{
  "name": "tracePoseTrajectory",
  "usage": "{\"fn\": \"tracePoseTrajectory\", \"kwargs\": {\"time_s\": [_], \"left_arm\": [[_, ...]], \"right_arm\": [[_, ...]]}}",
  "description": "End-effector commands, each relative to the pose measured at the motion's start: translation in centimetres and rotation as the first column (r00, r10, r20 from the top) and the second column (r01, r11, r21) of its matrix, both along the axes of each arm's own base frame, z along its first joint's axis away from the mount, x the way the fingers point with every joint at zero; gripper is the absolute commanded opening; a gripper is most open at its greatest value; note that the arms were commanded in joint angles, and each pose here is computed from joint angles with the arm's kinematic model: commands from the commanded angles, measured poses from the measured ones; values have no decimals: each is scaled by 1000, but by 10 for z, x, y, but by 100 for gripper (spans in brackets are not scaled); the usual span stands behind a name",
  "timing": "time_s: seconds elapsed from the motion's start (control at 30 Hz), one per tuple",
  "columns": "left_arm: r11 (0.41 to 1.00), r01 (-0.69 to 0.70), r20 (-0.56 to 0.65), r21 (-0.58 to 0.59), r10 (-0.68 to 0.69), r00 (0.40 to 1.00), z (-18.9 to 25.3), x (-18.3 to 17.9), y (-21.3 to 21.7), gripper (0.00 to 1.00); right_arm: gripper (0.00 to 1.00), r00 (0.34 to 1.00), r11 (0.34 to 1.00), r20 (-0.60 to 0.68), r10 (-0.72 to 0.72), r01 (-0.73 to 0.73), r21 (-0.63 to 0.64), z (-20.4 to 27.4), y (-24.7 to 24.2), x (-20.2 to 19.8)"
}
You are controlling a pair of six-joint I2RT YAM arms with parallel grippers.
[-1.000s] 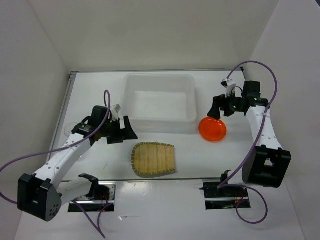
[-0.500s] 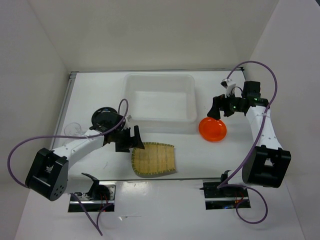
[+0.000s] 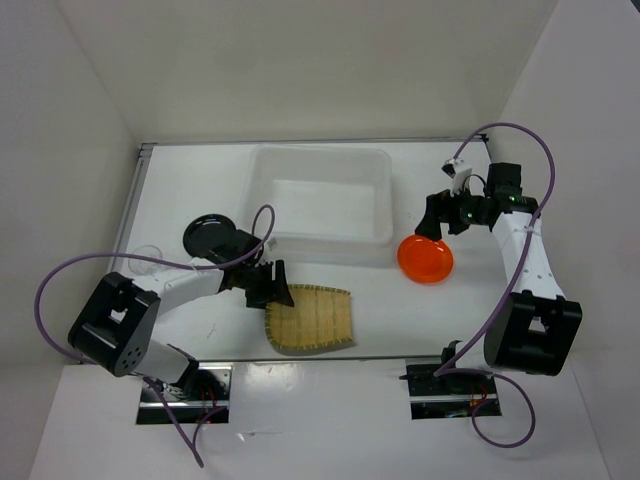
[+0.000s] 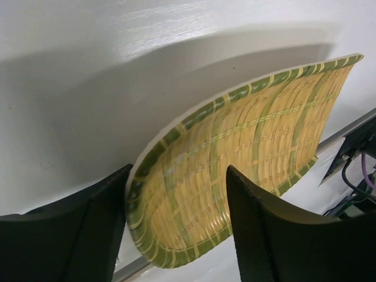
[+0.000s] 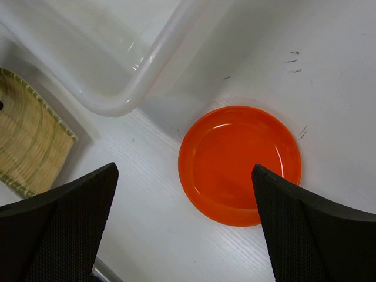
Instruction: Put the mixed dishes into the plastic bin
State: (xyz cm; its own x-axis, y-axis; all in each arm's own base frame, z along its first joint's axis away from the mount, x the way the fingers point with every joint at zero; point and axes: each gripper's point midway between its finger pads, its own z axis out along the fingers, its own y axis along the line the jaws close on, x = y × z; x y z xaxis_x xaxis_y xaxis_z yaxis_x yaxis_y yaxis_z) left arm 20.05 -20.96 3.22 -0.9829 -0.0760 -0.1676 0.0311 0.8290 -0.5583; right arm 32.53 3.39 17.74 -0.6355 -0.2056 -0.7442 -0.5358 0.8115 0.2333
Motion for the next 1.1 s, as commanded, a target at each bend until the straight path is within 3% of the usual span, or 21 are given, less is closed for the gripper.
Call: {"fn": "tracePoseTrajectory", "kwargs": {"time_s": [0.0, 0.17, 0.27, 0.3, 0.43, 0.57, 0.73, 1.07], "left_arm": [[999, 28, 21, -23, -28, 999, -1, 1, -5, 70], [999, 34, 25, -36, -33, 999, 1, 1, -7, 57], [999, 42, 16, -32, -42, 999, -2, -2, -9, 40], [999, 42, 8, -28, -42, 999, -2, -3, -8, 30], [998, 51, -1, -23, -51, 999, -3, -7, -9, 18], [998, 60, -10, -19, -60, 998, -4, -11, -10, 0], [996, 80, 13, -25, -79, 997, 13, -11, -13, 0], [985, 144, 146, -98, -129, 981, 107, -1, -26, 0]], "right_arm": [[99, 999, 1000, 39, 6, -6, -7, 15, -1, 0], [99, 999, 1000, 37, 1, 0, -15, 14, -2, 0], [99, 999, 1000, 46, 1, 0, -17, 15, -3, 2], [99, 999, 1000, 45, -4, 5, -24, 15, -4, 2], [99, 999, 1000, 36, -13, 14, -22, 11, -7, 1], [99, 1000, 1000, 27, -14, 14, -20, 8, -6, -1], [99, 1000, 999, 25, -19, 19, -27, 5, -8, -1], [99, 999, 1000, 27, -23, 23, -20, 3, -9, -1]]}}
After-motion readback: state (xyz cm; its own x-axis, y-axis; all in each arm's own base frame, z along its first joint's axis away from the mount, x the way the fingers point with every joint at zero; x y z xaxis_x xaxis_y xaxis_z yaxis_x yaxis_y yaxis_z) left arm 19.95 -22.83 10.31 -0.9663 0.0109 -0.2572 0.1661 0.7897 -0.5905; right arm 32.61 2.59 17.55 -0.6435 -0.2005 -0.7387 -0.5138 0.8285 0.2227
